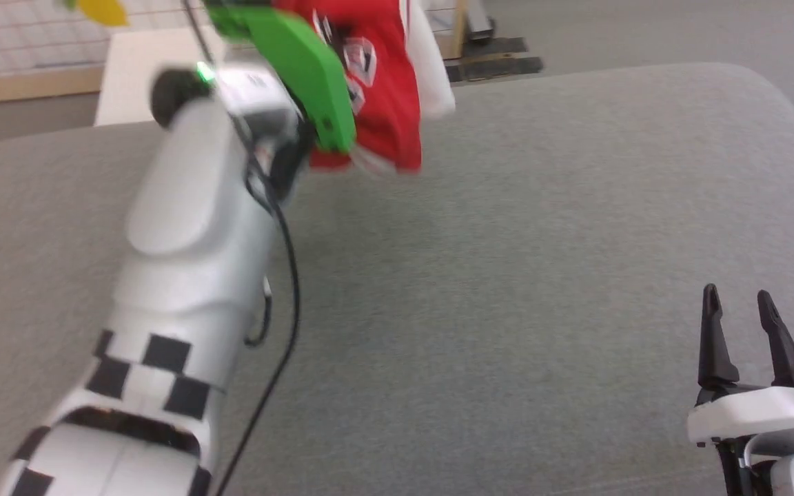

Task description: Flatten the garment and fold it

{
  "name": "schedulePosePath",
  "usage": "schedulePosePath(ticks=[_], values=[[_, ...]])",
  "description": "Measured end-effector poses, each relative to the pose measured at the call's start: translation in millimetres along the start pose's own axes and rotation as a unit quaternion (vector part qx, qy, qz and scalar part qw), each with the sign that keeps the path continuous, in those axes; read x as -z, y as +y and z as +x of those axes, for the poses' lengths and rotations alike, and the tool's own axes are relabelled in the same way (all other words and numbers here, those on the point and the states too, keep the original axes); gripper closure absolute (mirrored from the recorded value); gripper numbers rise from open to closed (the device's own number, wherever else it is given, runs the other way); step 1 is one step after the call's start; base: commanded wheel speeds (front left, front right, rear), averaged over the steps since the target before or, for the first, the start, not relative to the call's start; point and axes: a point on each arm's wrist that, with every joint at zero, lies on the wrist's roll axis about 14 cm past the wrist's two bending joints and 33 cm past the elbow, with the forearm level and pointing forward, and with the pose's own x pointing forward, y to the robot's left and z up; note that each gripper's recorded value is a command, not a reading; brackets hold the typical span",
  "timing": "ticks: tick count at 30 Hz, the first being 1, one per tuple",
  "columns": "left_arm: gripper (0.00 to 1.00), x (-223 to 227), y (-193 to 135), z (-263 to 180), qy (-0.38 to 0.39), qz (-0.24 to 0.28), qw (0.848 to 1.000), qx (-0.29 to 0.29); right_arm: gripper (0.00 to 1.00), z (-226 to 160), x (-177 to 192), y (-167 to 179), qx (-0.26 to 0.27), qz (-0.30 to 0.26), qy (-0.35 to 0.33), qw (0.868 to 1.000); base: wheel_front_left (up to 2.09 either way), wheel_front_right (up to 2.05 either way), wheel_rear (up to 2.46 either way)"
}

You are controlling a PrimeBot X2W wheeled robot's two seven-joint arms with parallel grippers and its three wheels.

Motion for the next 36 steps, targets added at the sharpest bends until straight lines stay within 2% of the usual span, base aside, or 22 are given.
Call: schedulePosePath(ticks=[3, 6, 9, 12, 15, 19, 20, 21, 26, 30, 33, 36], values=[[1.00, 52, -17, 5, 0.066, 0.002, 0.998, 0.018, 0.00, -10, -1, -16, 0.022, 0.000, 0.000, 1.000, 0.00, 0.00, 0.00], [1.00, 110, -25, 2, 0.145, 0.009, 0.989, 0.027, 0.00, -16, -1, -25, 0.036, 0.000, 0.001, 0.999, 0.00, 0.00, 0.00], [1.00, 168, -31, -10, 0.229, 0.004, 0.973, 0.037, 0.00, -16, 1, -28, 0.041, -0.002, 0.005, 0.999, 0.00, 0.00, 0.00], [1.00, 221, -34, -32, 0.313, -0.005, 0.949, 0.042, 0.00, -15, 5, -27, 0.041, -0.003, 0.012, 0.999, 0.00, 0.00, 0.00], [1.00, 251, -37, -51, 0.370, -0.016, 0.928, 0.043, 0.00, -12, 8, -22, 0.033, -0.002, 0.016, 0.999, 0.00, 0.00, 0.00], [1.00, 255, -39, -58, 0.380, -0.033, 0.924, 0.039, 0.00, -8, 11, -14, 0.022, 0.000, 0.019, 1.000, 0.00, 0.00, 0.00], [0.78, 253, -38, -57, 0.375, -0.037, 0.926, 0.035, 0.00, -7, 11, -12, 0.020, 0.001, 0.019, 1.000, 0.00, 0.00, 0.00], [0.00, 251, -37, -57, 0.371, -0.041, 0.927, 0.033, 0.00, -6, 12, -10, 0.016, 0.001, 0.019, 1.000, 0.00, 0.00, 0.00], [0.00, 215, -36, -47, 0.305, -0.108, 0.946, 0.026, 0.00, 0, 11, 0, 0.002, 0.005, 0.016, 1.000, 0.00, 0.00, 0.00], [0.00, 161, -24, -35, 0.209, -0.164, 0.964, 0.012, 0.00, 4, 8, 10, -0.012, 0.010, 0.011, 1.000, 0.00, 0.00, 0.00], [0.00, 115, -4, -31, 0.118, -0.181, 0.976, -0.008, 0.00, 7, 7, 18, -0.024, 0.014, 0.007, 1.000, 0.00, 0.00, 0.00], [0.00, 72, 32, -39, 0.023, -0.172, 0.984, -0.051, 0.00, 9, 4, 27, -0.036, 0.019, 0.002, 0.999, 0.00, 0.00, 0.00]])
